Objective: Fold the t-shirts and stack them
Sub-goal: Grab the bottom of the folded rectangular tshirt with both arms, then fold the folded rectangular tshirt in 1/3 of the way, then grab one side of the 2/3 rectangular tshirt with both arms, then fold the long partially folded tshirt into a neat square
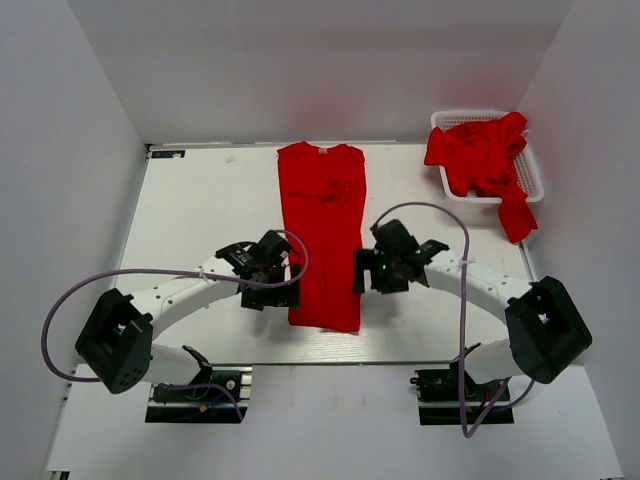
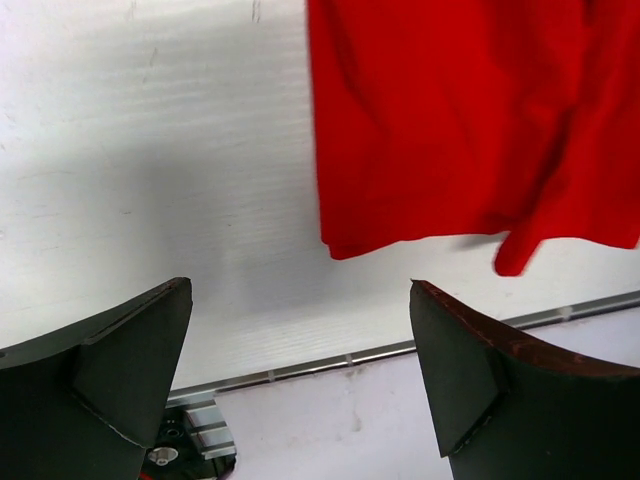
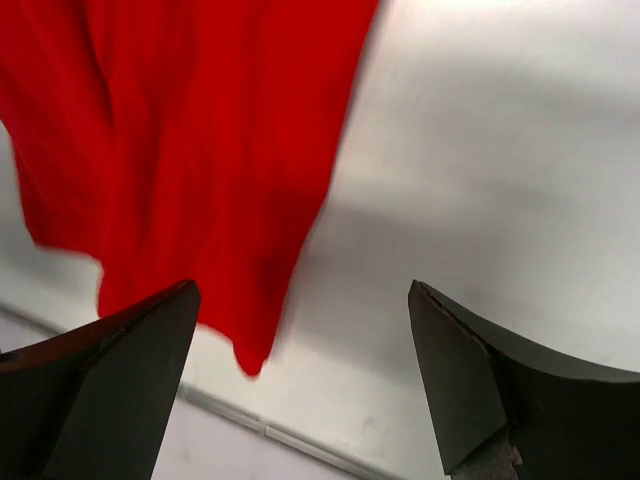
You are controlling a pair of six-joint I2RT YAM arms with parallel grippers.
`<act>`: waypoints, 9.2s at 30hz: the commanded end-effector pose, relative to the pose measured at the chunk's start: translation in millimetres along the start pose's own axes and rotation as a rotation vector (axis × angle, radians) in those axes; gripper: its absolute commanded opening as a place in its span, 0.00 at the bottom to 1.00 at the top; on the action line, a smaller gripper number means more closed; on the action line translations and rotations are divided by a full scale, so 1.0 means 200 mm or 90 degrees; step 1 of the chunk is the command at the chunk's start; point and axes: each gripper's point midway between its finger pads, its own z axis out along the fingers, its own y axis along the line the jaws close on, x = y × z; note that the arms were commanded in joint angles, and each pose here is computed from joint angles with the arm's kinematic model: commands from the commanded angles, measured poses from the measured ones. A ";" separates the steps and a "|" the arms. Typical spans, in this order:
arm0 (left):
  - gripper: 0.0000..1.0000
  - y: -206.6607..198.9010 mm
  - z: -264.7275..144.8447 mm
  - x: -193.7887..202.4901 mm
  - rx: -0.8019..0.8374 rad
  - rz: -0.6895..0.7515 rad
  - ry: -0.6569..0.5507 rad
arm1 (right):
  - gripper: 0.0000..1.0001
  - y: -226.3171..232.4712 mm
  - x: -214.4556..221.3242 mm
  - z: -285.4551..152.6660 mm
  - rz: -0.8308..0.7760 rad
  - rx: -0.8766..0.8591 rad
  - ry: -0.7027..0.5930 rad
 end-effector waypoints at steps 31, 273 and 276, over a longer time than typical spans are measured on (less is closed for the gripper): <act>0.00 -0.11 0.36 0.29 0.003 0.000 0.080 | 0.00 0.16 0.52 0.08 0.068 -0.013 0.199; 0.00 0.22 -0.05 -1.52 -0.164 -0.150 -0.256 | 0.00 -0.01 -1.11 0.00 0.099 0.101 -0.145; 0.00 0.23 -0.06 -1.57 -0.157 -0.158 -0.277 | 0.00 -0.04 -1.16 0.06 0.102 0.087 -0.164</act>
